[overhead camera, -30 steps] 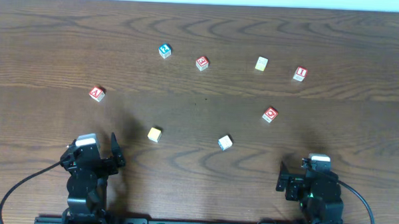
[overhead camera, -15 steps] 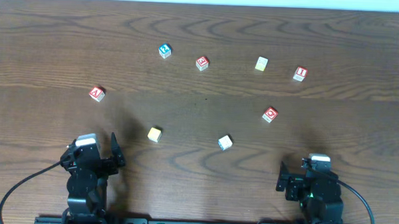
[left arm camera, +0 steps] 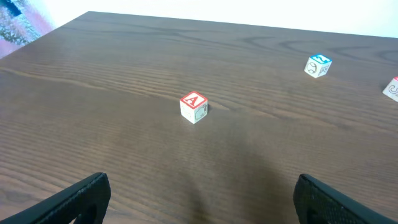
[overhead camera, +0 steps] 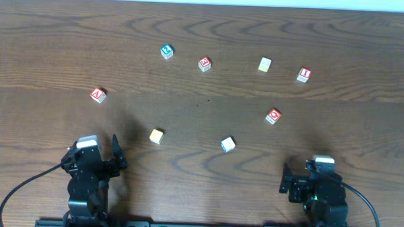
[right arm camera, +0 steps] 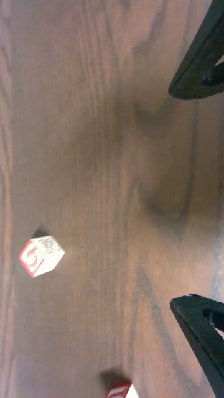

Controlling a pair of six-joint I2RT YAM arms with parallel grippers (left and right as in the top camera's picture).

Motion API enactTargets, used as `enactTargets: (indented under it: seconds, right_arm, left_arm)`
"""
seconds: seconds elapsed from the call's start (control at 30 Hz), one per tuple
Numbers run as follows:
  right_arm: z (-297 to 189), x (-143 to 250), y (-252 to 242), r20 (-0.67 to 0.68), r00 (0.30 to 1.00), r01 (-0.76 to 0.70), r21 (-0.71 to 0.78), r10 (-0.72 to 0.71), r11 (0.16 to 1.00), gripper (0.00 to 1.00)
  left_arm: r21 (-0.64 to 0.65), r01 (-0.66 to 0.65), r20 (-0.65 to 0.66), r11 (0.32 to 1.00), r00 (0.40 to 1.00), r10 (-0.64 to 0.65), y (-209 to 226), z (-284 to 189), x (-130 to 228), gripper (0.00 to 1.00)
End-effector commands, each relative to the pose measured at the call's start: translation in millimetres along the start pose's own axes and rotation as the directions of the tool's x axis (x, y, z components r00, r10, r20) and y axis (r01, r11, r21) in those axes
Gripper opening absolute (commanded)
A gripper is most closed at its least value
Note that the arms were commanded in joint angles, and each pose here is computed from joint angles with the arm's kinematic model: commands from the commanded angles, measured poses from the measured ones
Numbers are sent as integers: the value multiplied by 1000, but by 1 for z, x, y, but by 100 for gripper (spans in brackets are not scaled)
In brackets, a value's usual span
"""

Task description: Spell out Ai2

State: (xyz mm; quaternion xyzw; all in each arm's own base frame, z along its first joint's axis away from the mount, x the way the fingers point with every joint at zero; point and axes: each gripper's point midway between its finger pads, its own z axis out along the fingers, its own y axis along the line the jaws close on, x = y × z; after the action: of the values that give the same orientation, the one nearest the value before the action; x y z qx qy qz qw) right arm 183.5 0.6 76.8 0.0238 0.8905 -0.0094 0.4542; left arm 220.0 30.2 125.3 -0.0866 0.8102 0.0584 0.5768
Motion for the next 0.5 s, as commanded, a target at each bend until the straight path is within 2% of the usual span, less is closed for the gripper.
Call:
enactTargets:
  seconds: [0.0, 0.33, 0.47]
  right_arm:
    - [2, 2, 8, -2, 1000, -22, -49, 22, 999, 99]
    - [2, 3, 16, -10, 1000, -22, -94, 21, 995, 99]
    - [-1, -27, 23, 110, 992, -45, -135, 60, 990, 99]
  left_arm:
    - [-7, -6, -18, 1000, 1000, 6, 1, 3, 9, 95]
    - [-7, -6, -18, 1000, 1000, 6, 1, 3, 9, 95]
    - [-7, -6, -18, 1000, 1000, 6, 1, 3, 9, 95]
